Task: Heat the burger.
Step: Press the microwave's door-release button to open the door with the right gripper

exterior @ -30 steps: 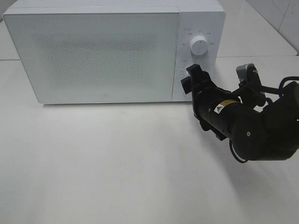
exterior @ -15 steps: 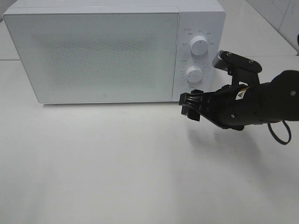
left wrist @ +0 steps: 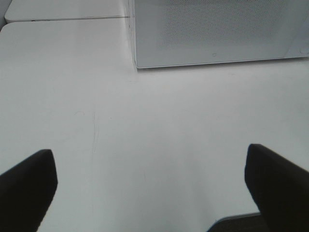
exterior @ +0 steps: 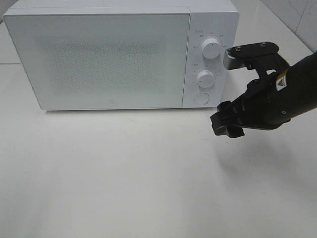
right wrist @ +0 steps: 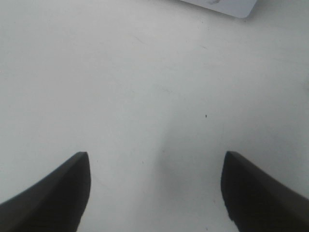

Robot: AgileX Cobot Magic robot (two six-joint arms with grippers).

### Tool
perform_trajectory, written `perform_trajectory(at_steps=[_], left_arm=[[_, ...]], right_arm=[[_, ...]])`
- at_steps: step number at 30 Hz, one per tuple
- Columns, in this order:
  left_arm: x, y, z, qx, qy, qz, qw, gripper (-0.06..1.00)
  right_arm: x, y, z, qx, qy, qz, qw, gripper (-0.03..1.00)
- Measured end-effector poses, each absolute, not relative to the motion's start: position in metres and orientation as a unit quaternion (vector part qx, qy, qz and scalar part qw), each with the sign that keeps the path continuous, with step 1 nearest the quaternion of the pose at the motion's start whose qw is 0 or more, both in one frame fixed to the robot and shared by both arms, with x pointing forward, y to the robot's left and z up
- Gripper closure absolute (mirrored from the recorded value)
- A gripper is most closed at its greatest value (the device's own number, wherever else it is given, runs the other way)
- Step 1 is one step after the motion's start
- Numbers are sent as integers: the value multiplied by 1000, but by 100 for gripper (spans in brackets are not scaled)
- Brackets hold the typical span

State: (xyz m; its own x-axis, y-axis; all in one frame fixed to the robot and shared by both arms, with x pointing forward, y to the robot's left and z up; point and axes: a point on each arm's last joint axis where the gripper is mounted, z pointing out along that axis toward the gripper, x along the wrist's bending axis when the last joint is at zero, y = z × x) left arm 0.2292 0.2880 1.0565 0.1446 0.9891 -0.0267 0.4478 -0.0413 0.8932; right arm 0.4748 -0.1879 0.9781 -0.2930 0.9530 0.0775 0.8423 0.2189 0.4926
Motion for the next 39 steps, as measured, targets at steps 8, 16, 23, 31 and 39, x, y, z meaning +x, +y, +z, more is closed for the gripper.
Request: perform_trajectory(at_steps=[8, 16, 23, 31, 39], left_arm=[[229, 288, 1057, 639, 562, 335, 404, -3], [229, 288, 1057, 639, 562, 335, 404, -3], [229, 288, 1057, 639, 562, 335, 404, -3], [229, 288, 1057, 639, 562, 335, 404, -3], [229, 288, 1057, 639, 562, 335, 404, -3]], right_arm=[[447, -202, 1015, 573, 775, 232, 132, 23], [416, -217, 1046, 566, 775, 243, 141, 23], [385, -231, 1069, 559, 771, 263, 154, 23], [355, -246, 1078, 553, 769, 276, 163, 23], [315, -264, 1077, 542, 755, 318, 188, 23]])
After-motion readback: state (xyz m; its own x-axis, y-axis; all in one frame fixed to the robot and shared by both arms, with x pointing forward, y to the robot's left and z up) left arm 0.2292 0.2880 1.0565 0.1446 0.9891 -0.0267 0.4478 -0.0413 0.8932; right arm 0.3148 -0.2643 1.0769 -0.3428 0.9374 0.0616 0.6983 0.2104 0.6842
